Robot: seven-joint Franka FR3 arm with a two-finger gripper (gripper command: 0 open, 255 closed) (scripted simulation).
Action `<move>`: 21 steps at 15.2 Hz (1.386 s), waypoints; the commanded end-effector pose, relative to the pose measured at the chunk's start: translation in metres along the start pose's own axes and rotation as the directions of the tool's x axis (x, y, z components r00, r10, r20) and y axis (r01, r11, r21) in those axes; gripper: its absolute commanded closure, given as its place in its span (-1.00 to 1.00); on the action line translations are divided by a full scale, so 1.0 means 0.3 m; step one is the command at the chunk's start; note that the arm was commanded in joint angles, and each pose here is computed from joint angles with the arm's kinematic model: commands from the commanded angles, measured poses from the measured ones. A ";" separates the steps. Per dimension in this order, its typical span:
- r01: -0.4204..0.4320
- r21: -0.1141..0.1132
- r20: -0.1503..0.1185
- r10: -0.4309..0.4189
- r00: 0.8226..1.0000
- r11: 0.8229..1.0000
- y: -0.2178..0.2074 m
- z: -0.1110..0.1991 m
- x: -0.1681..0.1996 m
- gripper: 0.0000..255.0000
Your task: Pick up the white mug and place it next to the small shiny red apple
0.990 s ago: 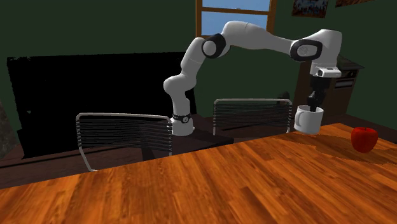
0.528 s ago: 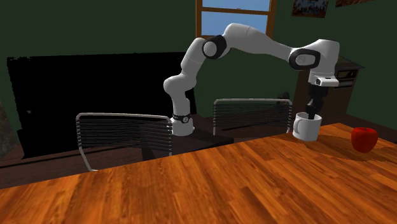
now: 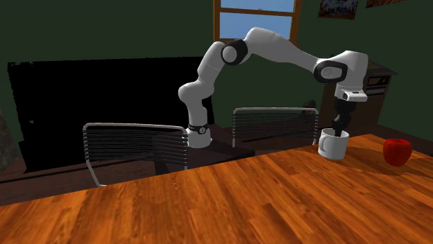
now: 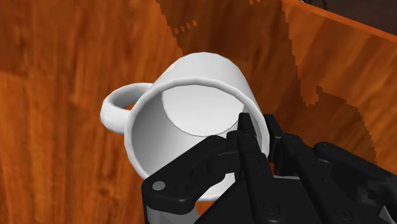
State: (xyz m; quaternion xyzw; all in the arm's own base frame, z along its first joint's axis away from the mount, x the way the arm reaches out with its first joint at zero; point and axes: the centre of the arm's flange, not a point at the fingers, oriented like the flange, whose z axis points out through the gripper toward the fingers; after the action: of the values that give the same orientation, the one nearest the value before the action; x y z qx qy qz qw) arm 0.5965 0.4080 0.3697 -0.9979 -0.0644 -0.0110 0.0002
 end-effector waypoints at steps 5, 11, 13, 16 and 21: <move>0.000 0.000 -0.001 0.000 1.000 1.000 0.000 0.000 0.000 -1.00; 0.000 0.000 -0.001 0.000 1.000 1.000 0.000 -0.044 0.000 -1.00; 0.000 0.000 -0.001 0.000 1.000 1.000 0.000 -0.132 0.000 -1.00; 0.000 0.000 -0.001 0.000 1.000 1.000 0.000 -0.167 0.000 -1.00; 0.000 0.000 -0.001 0.000 1.000 1.000 0.000 -0.167 0.000 -1.00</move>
State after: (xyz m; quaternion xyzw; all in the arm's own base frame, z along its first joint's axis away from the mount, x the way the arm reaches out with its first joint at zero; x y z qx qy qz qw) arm 0.5955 0.4080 0.4196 -0.9979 -0.0644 -0.0114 0.0004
